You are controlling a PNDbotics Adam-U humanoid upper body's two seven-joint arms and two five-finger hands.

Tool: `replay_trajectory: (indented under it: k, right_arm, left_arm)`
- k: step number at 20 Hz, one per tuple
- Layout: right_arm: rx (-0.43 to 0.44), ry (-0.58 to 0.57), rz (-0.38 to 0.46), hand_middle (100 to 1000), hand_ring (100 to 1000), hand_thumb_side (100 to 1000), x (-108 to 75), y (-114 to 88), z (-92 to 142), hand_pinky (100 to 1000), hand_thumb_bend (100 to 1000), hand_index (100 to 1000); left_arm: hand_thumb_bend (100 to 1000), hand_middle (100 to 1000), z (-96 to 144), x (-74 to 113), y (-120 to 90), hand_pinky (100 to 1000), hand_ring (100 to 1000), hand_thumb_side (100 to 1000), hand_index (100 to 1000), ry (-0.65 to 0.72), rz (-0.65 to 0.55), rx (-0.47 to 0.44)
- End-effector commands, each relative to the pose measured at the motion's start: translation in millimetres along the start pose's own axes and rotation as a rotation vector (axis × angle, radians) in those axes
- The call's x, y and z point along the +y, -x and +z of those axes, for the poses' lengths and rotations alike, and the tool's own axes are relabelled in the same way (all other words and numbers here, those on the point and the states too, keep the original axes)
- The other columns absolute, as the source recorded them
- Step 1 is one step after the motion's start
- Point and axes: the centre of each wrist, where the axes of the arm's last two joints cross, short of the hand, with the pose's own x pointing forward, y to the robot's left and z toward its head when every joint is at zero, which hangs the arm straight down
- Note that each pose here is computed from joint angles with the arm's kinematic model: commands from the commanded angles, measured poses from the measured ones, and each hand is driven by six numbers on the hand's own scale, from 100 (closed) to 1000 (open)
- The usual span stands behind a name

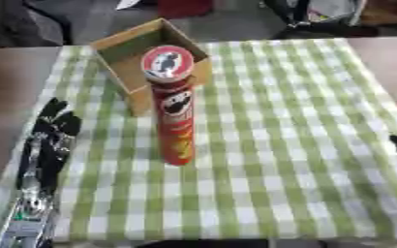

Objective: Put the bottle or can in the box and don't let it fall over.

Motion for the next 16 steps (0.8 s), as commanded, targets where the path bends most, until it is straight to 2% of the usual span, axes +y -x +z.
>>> replay_trajectory:
  k: [1, 7, 12, 16]
  right_arm:
    - [-0.024, 0.008, 0.021, 992, 861, 543, -6.1, -7, -3, 987, 170, 937]
    - [-0.024, 0.009, 0.021, 995, 861, 544, -6.3, -7, -3, 987, 169, 937]
    - [-0.025, 0.009, 0.022, 997, 861, 544, -6.3, -7, -3, 987, 167, 937]
    - [-0.025, 0.006, 0.020, 998, 861, 545, -5.6, -7, -4, 987, 166, 937]
  left_arm:
    - [707, 897, -5, 10.9, -10, 933, 898, 603, 989, 0.087, -0.104, -0.056]
    - [722, 892, -5, 15.4, -11, 934, 892, 612, 993, 0.183, -0.191, -0.067]
    - [756, 888, -6, 14.6, -11, 932, 888, 632, 992, 0.197, -0.190, -0.074]
    - [807, 874, -11, 5.4, -12, 923, 876, 675, 987, 0.248, -0.161, -0.084]
